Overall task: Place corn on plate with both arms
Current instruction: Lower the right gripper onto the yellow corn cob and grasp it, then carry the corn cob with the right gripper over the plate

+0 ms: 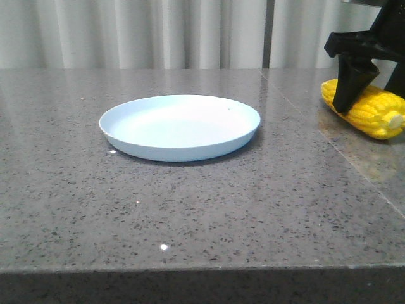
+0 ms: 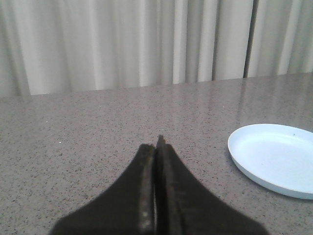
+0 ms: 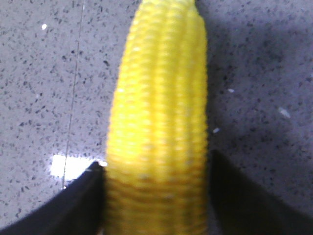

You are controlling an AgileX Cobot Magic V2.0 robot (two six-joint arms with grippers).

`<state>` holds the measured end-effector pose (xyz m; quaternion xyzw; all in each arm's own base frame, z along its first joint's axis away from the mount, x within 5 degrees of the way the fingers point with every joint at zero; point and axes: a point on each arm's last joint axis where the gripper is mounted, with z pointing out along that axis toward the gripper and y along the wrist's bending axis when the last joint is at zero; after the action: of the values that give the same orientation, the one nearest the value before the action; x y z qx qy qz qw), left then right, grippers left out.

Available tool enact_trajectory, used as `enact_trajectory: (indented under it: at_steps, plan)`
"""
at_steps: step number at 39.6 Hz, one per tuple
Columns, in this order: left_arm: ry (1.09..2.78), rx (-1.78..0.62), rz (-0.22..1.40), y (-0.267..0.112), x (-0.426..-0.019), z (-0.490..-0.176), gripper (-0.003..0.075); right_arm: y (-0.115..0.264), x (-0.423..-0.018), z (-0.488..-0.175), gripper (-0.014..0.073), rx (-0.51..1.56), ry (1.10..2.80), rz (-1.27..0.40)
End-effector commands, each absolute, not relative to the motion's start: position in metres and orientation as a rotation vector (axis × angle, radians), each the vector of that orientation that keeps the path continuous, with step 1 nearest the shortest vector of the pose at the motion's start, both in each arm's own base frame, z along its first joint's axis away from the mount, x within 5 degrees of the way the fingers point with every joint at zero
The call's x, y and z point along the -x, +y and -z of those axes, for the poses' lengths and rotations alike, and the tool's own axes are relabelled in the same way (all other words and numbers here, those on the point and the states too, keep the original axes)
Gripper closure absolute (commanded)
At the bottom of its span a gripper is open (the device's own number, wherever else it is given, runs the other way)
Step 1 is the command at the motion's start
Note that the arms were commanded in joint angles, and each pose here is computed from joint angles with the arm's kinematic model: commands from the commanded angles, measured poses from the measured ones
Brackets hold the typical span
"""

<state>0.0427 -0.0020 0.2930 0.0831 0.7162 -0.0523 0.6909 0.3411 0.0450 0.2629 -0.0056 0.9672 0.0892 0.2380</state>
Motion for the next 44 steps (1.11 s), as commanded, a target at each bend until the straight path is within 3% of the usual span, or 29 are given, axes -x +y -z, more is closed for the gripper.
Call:
enact_trajectory:
  at_steps: [1,5,15,25,36,44]
  plan:
    - [1.503,-0.201,0.138,-0.004,-0.041,-0.308,0.0741,0.044,-0.340,-0.291,0.0379,0.020,2.548,-0.254]
    - [1.503,-0.201,0.138,-0.004,-0.041,-0.308,0.0741,0.044,-0.336,-0.298,0.0467,0.022,2.525,-0.255]
    - [1.503,-0.201,0.138,-0.004,-0.041,-0.308,0.0741,0.059,-0.307,-0.343,0.0467,-0.008,2.426,-0.345]
    - [1.503,-0.201,0.138,-0.004,-0.041,-0.308,0.0741,0.133,-0.291,-0.371,0.0467,0.096,2.381,-0.363]
    - [1.503,-0.201,0.138,-0.004,-0.041,-0.308,0.0741,0.216,-0.298,-0.356,0.0467,0.127,2.432,-0.500]
    - [1.503,-0.201,0.138,-0.004,-0.041,-0.308,0.0741,0.237,-0.309,-0.330,0.0464,0.076,2.483,-0.525]
